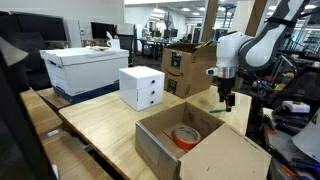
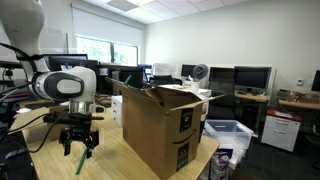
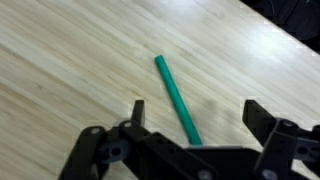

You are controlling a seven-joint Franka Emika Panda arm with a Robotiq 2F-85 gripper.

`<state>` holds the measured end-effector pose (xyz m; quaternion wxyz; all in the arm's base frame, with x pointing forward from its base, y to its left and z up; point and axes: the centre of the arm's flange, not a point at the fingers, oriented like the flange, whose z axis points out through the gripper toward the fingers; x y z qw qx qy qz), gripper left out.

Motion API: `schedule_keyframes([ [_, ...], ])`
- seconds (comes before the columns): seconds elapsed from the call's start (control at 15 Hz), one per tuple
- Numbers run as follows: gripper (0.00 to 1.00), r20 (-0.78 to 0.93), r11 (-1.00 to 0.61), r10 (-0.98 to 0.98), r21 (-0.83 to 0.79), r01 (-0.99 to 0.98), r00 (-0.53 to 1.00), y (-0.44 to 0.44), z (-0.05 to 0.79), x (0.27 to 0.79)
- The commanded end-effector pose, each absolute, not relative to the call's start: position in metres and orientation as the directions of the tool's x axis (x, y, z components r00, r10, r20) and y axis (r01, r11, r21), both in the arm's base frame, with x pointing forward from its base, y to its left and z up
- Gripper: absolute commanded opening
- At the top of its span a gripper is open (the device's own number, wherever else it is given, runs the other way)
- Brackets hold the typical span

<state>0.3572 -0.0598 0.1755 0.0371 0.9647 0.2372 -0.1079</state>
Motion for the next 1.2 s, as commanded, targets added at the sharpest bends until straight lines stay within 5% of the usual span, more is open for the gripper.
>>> schedule_keyframes([
  [0.0,1.0,-0.22,-0.886,0.449,0.019,0.464,0.866,-0.059,0.173,0.358],
  [0.87,1.0,-0.193,-0.807,0.585,-0.04,0.589,0.788,-0.063,0.144,0.362],
  [0.93,0.75,-0.19,-0.805,0.588,-0.045,0.591,0.787,-0.064,0.143,0.362],
  [1.13,0.62,-0.184,-0.801,0.595,-0.052,0.596,0.783,-0.067,0.141,0.364],
])
